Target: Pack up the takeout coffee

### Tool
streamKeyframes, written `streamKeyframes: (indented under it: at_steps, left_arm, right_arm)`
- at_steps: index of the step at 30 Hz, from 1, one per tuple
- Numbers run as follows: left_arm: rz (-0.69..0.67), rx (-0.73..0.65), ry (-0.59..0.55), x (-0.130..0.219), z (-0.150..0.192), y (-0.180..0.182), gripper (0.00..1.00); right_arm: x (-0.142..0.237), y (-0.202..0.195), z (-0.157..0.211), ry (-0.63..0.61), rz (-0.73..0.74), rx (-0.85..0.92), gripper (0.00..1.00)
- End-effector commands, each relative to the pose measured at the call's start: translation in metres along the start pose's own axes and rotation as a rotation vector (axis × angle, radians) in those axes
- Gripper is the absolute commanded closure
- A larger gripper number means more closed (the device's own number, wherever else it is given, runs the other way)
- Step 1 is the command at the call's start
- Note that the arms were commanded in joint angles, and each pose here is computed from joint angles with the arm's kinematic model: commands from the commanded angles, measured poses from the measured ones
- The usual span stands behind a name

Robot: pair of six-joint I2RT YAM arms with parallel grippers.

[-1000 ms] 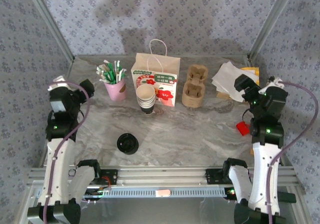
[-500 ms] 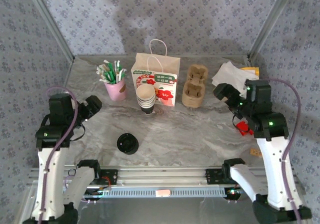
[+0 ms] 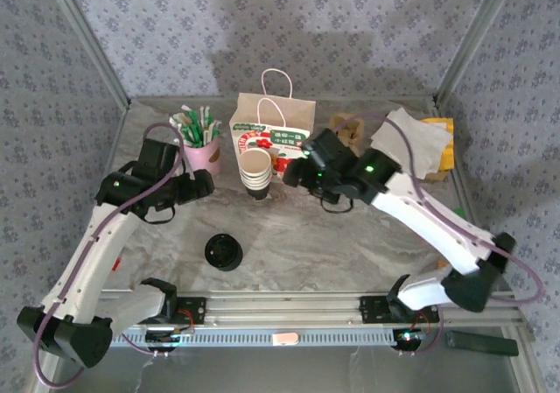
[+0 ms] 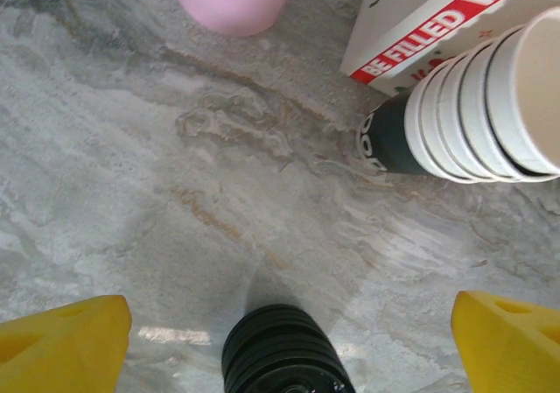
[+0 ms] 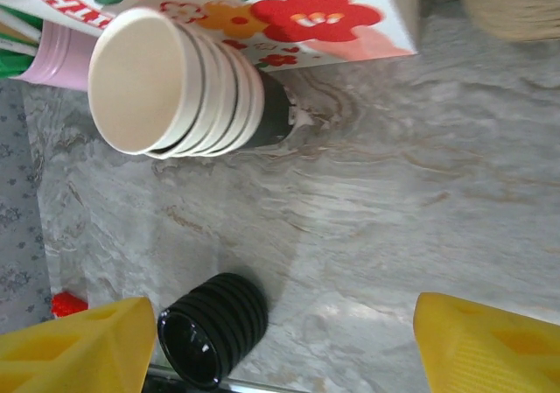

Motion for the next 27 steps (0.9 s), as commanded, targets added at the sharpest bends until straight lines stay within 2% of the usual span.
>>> streamKeyframes:
  at_steps: [1,8,16,27]
  left_arm:
    - [0.088,-0.013,0.004,-0.005,-0.005,-0.013,0.05]
    - [0.207,0.081,0.057,-0.014,-0.008,-0.015,0.06]
    - [0.200,0.100,0.050,-0.017,-0.004,-0.008,0.05]
    - [0.182,0.117,0.055,-0.022,-0.002,-0.001,0.05]
  right_arm:
    - [-0.016,0.034,-0.011,-0.054,-0.075,-0.084,0.24]
    - [-0.055,0.047,-0.022,-0.084,-0.096,-0.207,0.33]
    - [-0.084,0.057,-0.034,-0.094,-0.100,-0.275,0.44]
    - [-0.115,0.067,-0.030,-0.074,-0.082,-0.309,0.60]
Point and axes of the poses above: each hand's point on the last joint's axis, 136 mm out from that joint toward the fingers, its own x axis back along the fingers, its own y axis along the line the jaws close on, z = x × y, the point moved 4 cm from there along x, back along the fingers, and after that the axes turned 5 degrees about -x, right-handed, at the moved point
